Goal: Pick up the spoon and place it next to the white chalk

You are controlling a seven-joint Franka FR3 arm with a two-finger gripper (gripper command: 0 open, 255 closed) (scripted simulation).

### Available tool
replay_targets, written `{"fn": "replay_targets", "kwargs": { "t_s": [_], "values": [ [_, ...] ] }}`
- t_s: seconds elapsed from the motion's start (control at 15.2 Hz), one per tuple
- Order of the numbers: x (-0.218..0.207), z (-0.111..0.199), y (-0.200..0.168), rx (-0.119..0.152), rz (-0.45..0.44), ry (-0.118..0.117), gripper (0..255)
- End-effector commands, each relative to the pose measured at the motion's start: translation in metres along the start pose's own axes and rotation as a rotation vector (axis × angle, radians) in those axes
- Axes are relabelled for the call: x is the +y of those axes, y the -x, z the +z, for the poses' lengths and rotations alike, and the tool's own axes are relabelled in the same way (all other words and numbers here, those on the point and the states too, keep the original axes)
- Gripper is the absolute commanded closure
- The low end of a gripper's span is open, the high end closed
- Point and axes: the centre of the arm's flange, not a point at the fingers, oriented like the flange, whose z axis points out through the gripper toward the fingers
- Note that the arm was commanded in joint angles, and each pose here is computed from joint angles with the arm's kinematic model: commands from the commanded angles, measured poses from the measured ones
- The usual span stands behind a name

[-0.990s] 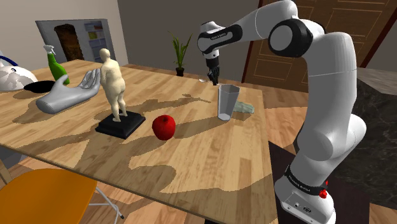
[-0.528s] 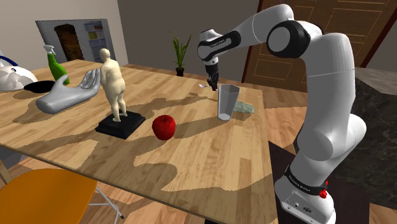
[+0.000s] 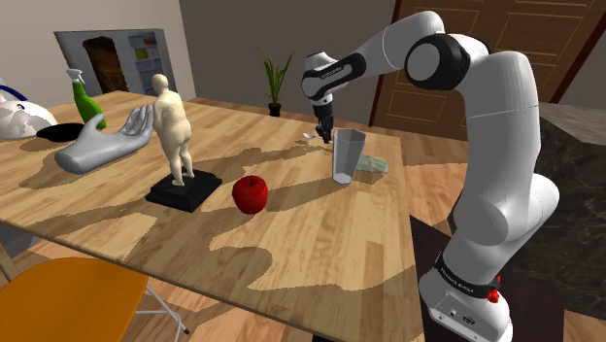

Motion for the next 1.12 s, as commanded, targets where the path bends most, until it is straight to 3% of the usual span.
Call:
{"fn": "replay_targets", "kwargs": {
  "t_s": [0.0,0.13,0.2,0.53,0.79,1.06],
  "values": [
    [0.000,0.000,0.000,0.000,0.000,0.000,255],
    [0.000,0.000,0.000,0.000,0.000,0.000,255],
    [0.000,0.000,0.000,0.000,0.000,0.000,0],
    [0.000,0.000,0.000,0.000,0.000,0.000,0],
    [0.000,-0.050,0.000,0.000,0.000,0.000,0],
    [0.000,-0.050,0.000,0.000,0.000,0.000,0]
  ]
}}
